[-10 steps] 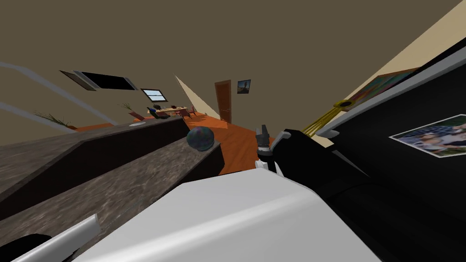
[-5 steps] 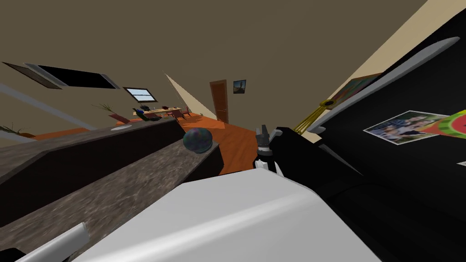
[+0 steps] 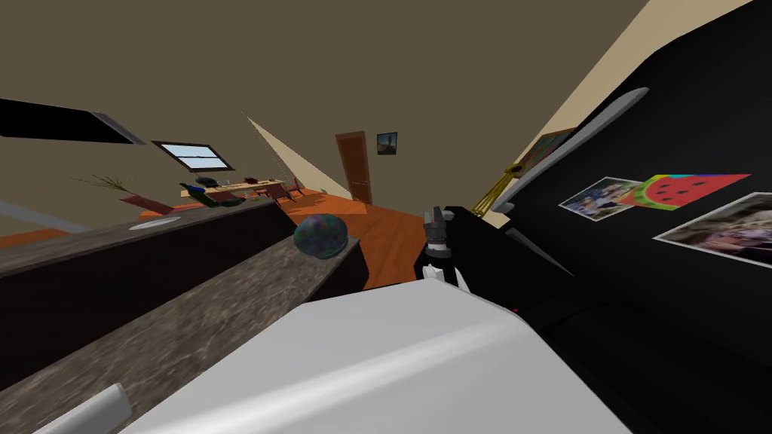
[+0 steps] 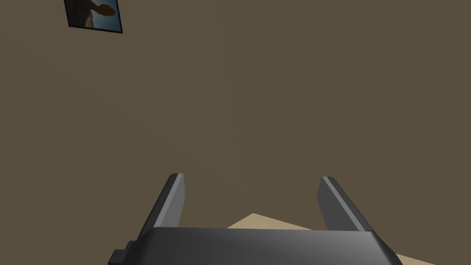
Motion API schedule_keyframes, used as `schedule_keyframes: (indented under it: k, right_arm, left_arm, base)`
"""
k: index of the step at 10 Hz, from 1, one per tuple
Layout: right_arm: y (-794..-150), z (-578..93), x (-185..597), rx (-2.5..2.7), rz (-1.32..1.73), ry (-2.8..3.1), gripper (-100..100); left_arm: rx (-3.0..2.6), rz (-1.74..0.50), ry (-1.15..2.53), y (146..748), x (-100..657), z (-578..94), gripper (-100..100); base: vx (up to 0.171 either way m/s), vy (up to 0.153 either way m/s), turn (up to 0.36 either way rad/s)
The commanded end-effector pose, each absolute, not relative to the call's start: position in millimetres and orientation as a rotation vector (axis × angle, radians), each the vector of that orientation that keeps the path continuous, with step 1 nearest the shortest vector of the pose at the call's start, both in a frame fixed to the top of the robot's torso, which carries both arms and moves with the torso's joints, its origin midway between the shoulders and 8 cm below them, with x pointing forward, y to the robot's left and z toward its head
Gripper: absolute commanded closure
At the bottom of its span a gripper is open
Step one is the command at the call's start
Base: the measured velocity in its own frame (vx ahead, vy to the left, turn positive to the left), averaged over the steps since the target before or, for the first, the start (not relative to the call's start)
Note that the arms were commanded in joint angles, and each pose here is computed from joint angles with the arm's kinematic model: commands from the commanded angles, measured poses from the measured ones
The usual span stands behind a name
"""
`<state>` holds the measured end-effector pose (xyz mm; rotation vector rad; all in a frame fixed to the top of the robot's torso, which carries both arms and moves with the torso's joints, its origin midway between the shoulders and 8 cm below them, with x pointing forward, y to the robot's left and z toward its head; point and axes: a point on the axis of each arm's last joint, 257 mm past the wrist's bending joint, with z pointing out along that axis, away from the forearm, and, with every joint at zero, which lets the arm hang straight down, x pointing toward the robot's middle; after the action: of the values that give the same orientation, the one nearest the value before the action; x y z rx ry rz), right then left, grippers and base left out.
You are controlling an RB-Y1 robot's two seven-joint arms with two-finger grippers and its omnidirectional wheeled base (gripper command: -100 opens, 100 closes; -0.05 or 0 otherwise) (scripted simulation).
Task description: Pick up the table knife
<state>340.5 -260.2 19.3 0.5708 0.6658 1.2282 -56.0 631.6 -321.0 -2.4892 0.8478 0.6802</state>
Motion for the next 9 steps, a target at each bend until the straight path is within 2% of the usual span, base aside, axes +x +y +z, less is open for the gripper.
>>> schedule_keyframes:
  k: [1, 7, 9]
  right_arm:
    - [-260.2, 19.3, 340.5, 0.571, 1.228, 0.666, 0]
    - [-260.3, 19.3, 340.4, 0.571, 1.228, 0.666, 0]
    - [-260.3, 19.3, 340.4, 0.571, 1.228, 0.666, 0]
  left_arm:
    - [-2.527, 0.698, 0.828, 627.1, -64.8, -323.1, -100]
    - [-2.740, 0.797, 0.670, 588.9, -112.1, -329.6, -100]
    - [-2.781, 0.812, 0.647, 580.3, -117.9, -330.8, -100]
  base:
    - [-0.012, 0.046, -0.104]
    - [-0.018, 0.057, -0.205]
    - [-0.017, 0.040, -0.073]
